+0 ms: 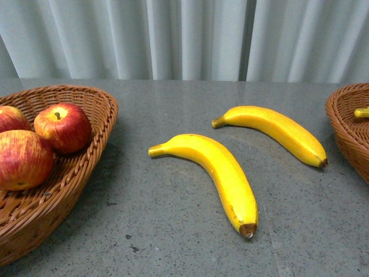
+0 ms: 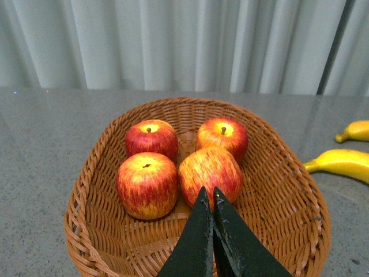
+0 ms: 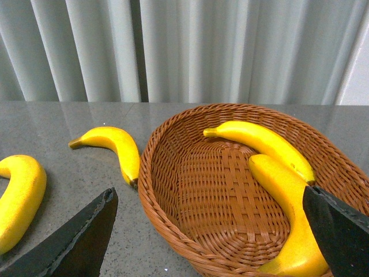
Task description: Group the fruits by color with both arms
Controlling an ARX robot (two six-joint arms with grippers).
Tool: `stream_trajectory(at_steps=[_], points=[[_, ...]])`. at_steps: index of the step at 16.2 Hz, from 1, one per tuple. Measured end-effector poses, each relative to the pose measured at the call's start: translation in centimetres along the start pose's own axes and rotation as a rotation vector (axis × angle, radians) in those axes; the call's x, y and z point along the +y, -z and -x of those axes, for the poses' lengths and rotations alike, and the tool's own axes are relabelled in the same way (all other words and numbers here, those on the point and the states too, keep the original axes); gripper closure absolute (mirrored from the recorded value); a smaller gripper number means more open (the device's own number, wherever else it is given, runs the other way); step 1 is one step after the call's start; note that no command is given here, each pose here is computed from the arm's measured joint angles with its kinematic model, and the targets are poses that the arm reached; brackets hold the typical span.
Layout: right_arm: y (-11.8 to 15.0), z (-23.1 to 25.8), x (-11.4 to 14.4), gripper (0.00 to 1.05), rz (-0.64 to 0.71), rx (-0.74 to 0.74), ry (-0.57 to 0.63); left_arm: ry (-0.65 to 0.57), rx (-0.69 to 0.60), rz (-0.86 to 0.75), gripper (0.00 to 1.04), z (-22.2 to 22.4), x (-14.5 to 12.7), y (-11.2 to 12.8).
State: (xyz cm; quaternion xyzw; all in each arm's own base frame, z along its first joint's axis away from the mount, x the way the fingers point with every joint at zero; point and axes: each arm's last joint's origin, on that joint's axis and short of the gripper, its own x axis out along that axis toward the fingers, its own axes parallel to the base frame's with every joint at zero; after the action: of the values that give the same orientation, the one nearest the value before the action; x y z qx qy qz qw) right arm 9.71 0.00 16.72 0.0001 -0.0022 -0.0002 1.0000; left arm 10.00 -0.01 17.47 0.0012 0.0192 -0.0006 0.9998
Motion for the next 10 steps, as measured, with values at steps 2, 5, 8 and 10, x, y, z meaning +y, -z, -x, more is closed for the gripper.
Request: stream_trajectory(at_steps=[2, 5, 8, 10], points=[[0.0, 0.0, 0.0, 0.07, 0.000, 0.000, 0.000, 0.000, -0.047, 0.000, 1.03, 0.3, 0.0, -0.3], [0.0, 0.0, 0.0, 0.07, 0.000, 0.001, 0.000, -0.005, -0.030, 0.002, 1.03, 0.2, 0.0, 0.8], [0.0, 0.0, 0.0, 0.07, 0.000, -0.001, 0.000, -0.001, -0.040, 0.002, 1.03, 0.2, 0.0, 0.7], [0.0, 0.0, 0.0, 0.07, 0.000, 0.000, 0.000, -0.002, -0.040, 0.002, 1.03, 0.2, 0.0, 0.7]])
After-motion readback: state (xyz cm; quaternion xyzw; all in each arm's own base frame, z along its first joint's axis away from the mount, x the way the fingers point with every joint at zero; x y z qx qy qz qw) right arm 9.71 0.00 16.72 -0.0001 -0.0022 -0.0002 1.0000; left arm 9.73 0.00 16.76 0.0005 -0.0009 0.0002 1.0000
